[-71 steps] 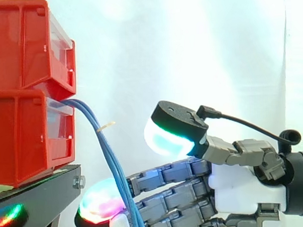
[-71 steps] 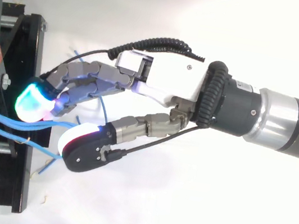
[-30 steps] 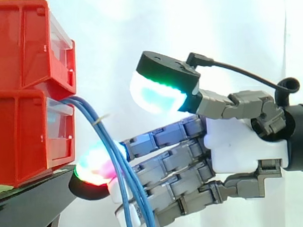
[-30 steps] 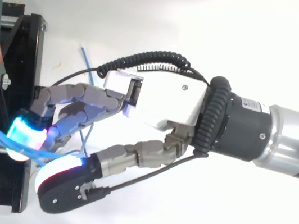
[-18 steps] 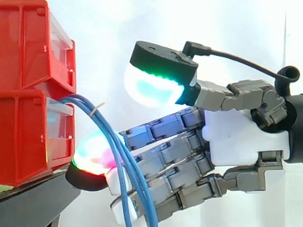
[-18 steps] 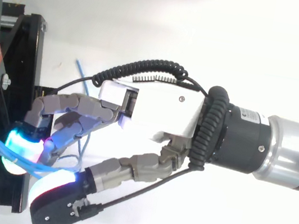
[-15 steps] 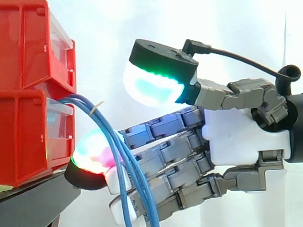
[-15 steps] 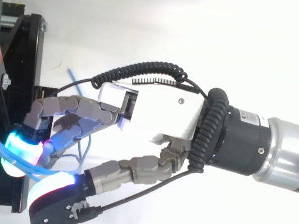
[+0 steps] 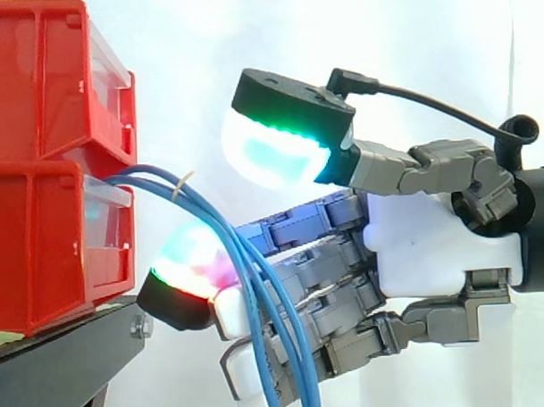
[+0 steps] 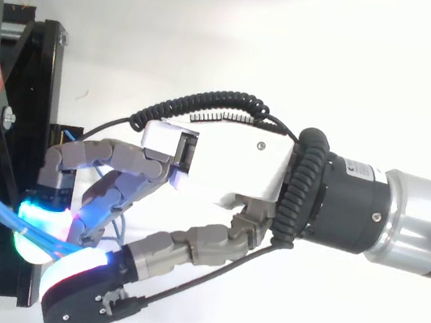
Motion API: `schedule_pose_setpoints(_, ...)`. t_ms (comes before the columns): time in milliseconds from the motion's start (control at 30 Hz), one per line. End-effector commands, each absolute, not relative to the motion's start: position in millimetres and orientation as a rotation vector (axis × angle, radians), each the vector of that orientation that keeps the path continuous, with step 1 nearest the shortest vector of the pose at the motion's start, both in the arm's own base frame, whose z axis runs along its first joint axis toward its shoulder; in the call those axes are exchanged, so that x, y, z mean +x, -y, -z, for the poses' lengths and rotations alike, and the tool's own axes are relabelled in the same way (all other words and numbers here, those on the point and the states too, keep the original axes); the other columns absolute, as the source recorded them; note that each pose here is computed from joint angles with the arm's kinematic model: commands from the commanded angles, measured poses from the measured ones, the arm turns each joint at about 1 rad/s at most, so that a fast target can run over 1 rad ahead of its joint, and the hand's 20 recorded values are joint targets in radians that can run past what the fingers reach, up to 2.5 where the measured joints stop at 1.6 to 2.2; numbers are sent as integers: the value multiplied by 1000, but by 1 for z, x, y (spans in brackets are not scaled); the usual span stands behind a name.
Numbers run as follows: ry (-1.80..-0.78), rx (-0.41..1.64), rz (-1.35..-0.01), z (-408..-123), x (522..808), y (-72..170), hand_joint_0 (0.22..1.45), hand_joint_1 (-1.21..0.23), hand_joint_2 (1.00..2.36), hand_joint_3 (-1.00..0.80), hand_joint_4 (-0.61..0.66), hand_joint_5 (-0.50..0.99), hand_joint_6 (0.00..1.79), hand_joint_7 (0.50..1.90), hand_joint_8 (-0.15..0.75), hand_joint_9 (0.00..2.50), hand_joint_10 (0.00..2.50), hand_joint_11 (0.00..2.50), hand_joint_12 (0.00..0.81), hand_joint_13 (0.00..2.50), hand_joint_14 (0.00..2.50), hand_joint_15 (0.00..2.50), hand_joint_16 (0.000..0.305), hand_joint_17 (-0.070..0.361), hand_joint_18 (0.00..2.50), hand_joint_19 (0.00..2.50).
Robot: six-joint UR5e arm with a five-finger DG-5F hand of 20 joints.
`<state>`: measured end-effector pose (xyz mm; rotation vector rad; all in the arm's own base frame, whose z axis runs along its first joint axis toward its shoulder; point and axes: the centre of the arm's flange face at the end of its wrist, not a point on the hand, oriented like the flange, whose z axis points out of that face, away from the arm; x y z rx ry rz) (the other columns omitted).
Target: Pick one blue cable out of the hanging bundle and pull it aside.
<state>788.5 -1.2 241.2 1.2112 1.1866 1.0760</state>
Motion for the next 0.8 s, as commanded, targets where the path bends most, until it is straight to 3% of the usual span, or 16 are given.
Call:
schedule_pose_setpoints(0, -1176, 1227, -1088, -241, 788, 3, 590, -628, 1013, -326, 134, -40, 642, 1190, 305, 976, 19, 550, 382, 855, 19, 534, 45, 102, 652, 552)
schedule_pose_setpoints(133, -1162, 1247, -1109, -241, 788, 4, 579, -646, 1016, -225, 122, -53, 701, 1166, 317, 997, 21, 592, 399, 879, 18, 548, 48, 108, 691, 561)
schedule_pose_setpoints(233, -1156, 1254, -1114, -241, 788, 7, 571, -687, 1013, -173, 140, -80, 786, 1043, 345, 1020, 16, 602, 431, 913, 17, 543, 55, 123, 760, 534)
schedule_pose_setpoints(467, -1161, 1256, -1115, -241, 788, 9, 582, -805, 1017, -156, 139, -122, 870, 1046, 343, 1000, 23, 738, 420, 904, 21, 576, 53, 118, 779, 556)
schedule_pose_setpoints(567, -1162, 1259, -1111, -241, 788, 11, 629, -866, 1018, -230, 70, -142, 890, 1074, 315, 954, 24, 764, 392, 873, 22, 596, 47, 106, 754, 557)
schedule_pose_setpoints(767, -1203, 1292, -1072, -245, 780, 16, 682, -910, 1002, -473, 41, -150, 911, 974, 306, 946, 24, 778, 381, 877, 22, 582, 46, 105, 778, 540)
